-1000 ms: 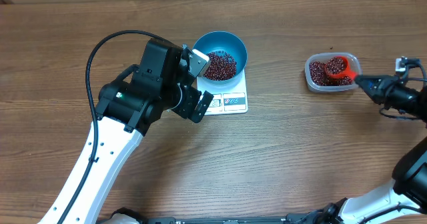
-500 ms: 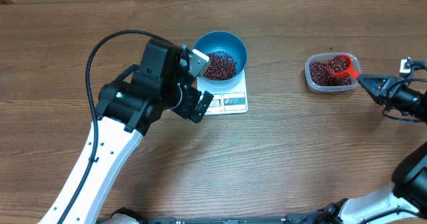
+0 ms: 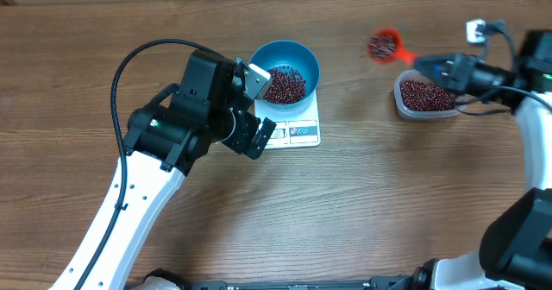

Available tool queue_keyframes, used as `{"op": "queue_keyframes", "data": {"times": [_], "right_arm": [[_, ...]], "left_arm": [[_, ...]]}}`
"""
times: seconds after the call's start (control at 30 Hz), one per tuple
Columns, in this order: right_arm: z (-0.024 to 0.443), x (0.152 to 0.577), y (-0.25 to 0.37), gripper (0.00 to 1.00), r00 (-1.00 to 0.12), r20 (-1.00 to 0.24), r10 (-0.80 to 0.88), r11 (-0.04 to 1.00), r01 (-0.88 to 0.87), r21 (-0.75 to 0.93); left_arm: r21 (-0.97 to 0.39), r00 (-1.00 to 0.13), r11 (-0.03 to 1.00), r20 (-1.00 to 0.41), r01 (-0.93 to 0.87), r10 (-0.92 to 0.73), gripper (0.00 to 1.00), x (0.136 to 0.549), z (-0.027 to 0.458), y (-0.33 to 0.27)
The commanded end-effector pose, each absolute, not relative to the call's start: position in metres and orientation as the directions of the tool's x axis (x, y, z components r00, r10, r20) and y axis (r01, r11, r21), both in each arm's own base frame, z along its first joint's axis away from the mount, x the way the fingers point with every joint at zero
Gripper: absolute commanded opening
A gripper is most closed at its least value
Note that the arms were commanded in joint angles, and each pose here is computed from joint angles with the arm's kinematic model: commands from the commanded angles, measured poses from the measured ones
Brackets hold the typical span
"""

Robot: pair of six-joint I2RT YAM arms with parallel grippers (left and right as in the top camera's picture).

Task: Scoop item into bowl and weigh 150g on scale
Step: 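Lift the filled scoop and move it over the blue bowl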

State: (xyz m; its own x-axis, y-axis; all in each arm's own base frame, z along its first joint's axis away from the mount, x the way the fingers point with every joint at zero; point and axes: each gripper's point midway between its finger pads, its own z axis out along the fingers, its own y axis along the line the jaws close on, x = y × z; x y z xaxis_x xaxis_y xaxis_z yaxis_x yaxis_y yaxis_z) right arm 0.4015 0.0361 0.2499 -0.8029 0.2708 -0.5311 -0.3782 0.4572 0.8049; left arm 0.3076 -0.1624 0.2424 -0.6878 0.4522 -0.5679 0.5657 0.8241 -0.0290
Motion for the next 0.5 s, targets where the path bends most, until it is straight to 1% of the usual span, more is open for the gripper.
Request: {"op": "queue_keyframes", "data": {"times": [0.0,0.03,0.1,0.23,0.47], "right_arm": [[0.288,0.404,0.081,0.04,-0.859,-0.433,0.274,0.32,-0.343,0.883],[0.296,0.407,0.101,0.04,-0.867,-0.43,0.25,0.292,-0.356,0.888],[0.303,0.408,0.121,0.04,-0.865,-0.45,0.22,0.272,-0.389,0.88],[0.301,0.416,0.141,0.04,-0.861,-0.456,0.226,0.317,-0.378,0.87],[0.296,0.421,0.143,0.04,-0.848,-0.48,0.227,0.349,-0.389,0.853]], "left_arm": [[-0.034,-0.691,0.828,-0.571,0.56,0.443,1.0,0.309,0.244,-0.163],[-0.034,-0.691,0.828,-0.571,0.56,0.443,1.0,0.309,0.244,-0.163],[-0.034,-0.691,0.828,-0.571,0.56,0.444,1.0,0.309,0.244,-0.163],[-0.034,-0.691,0.828,-0.571,0.56,0.443,1.0,0.309,0.244,-0.163],[-0.034,-0.691,0.828,-0.571,0.56,0.443,1.0,0.309,0.244,-0.163]]}}
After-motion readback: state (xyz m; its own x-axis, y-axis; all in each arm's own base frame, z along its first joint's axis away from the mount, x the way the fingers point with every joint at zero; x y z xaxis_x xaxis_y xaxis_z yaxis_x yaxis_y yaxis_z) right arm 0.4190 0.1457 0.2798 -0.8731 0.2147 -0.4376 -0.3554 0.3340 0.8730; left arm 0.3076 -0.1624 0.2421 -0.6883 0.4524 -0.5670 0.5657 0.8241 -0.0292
